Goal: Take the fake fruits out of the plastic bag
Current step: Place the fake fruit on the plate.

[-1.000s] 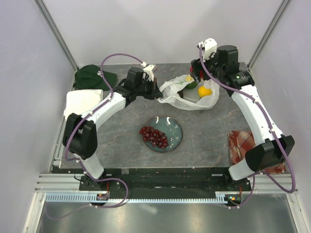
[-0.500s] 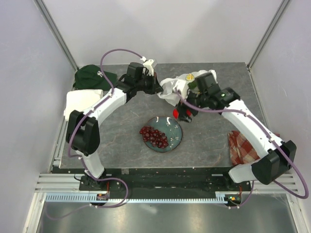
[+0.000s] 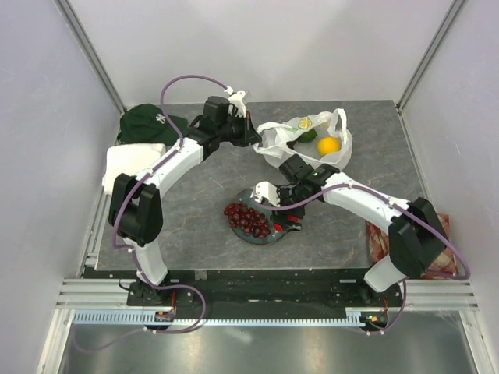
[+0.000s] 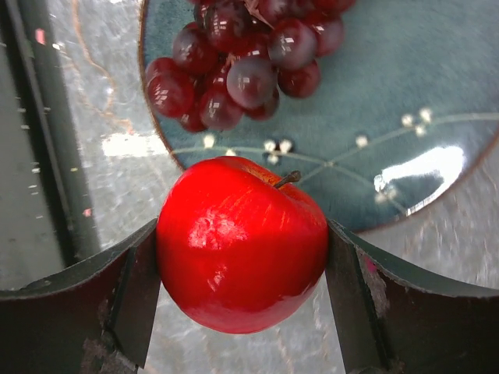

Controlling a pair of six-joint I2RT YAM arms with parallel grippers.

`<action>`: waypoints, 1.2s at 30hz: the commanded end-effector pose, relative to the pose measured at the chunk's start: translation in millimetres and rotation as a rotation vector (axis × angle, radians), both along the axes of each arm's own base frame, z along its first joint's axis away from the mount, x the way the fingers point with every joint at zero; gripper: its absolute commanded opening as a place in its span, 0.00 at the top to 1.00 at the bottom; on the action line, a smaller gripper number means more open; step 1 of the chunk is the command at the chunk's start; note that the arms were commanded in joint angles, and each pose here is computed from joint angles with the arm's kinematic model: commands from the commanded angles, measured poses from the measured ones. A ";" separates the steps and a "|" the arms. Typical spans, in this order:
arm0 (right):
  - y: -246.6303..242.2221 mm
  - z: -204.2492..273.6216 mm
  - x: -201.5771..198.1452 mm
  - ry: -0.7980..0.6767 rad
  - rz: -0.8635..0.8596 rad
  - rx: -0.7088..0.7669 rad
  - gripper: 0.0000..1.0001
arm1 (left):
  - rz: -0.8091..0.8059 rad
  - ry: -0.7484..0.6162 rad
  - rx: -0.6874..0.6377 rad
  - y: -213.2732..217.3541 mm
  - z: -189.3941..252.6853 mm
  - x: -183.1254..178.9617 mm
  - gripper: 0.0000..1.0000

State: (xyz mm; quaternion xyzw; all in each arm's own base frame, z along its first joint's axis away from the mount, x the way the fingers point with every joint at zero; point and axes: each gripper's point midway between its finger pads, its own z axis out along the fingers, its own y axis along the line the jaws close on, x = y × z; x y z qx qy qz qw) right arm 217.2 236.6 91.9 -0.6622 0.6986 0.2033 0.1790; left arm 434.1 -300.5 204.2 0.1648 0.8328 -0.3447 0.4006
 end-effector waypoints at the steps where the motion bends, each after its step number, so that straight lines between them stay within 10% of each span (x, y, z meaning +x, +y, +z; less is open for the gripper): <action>1: 17.2 -10.1 15.2 -0.089 0.073 0.008 0.66 | -0.015 -0.034 -0.051 -7.1 21.8 3.0 0.98; 13: 18.5 -41.4 15.4 -0.071 0.060 -0.053 0.57 | -0.014 -0.040 -0.053 -5.6 21.9 2.1 0.98; 26: 16.6 -21.6 19.9 -0.115 0.007 -0.034 0.06 | -0.034 -0.030 -0.075 -12.2 22.3 4.4 0.98; 36: 22.1 12.7 28.6 -0.155 -0.011 -0.012 0.02 | -0.048 -0.031 -0.096 -18.6 25.8 6.9 0.98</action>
